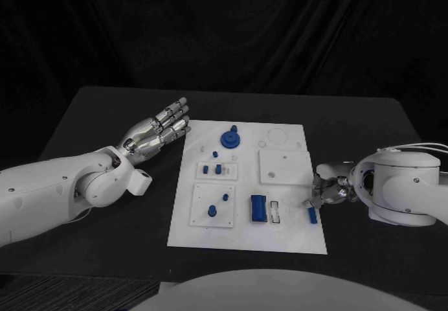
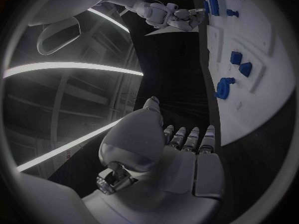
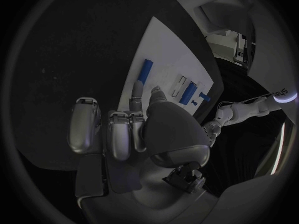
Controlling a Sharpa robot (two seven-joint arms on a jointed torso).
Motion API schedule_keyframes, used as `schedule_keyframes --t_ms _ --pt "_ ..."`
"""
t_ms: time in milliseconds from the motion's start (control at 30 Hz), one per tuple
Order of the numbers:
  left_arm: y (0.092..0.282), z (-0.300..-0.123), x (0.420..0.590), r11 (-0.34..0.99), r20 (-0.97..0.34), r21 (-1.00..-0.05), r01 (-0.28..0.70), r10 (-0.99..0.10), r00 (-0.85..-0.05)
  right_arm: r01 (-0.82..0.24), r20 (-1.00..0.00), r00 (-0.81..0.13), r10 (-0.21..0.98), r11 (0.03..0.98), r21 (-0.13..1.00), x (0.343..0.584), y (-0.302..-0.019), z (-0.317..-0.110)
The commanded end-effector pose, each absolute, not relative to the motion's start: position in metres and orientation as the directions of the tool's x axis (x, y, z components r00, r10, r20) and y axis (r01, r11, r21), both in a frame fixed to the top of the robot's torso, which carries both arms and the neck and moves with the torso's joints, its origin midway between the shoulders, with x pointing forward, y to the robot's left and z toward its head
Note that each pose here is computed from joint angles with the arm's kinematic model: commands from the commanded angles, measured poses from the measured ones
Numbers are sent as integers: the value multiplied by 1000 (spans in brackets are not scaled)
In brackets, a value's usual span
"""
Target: Assemble the parts on the task board
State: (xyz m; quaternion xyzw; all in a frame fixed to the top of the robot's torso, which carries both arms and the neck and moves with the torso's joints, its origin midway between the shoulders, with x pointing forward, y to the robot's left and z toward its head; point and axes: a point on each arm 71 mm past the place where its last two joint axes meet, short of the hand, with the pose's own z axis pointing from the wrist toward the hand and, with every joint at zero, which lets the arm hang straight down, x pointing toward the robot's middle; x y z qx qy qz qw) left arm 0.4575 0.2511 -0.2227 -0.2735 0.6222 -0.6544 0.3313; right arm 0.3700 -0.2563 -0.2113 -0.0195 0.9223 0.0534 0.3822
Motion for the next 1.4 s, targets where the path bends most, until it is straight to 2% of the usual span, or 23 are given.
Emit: schedule_keyframes --t_ms 33,433,900,1133,1267,1400 --pt "250 -222 457 -16 -50 -995 98 -770 -636 -61 -691 -723 -16 997 41 368 -258 -216" --pt "249 -222 456 -18 -45 -996 90 -764 -643 -74 -649 -760 -33 997 35 362 -254 -233" --pt "247 -223 456 -21 -41 -996 86 -758 -650 -58 -663 -749 17 994 91 358 -247 -233" --pt "248 -223 456 -20 -40 -996 85 -759 -650 25 -626 -765 150 978 205 351 -245 -230" --pt "248 -223 456 -20 -39 -996 83 -758 -652 150 -523 -792 315 931 333 348 -242 -224" --pt "247 -223 456 -20 -38 -996 81 -756 -654 233 -445 -796 411 886 402 349 -238 -219"
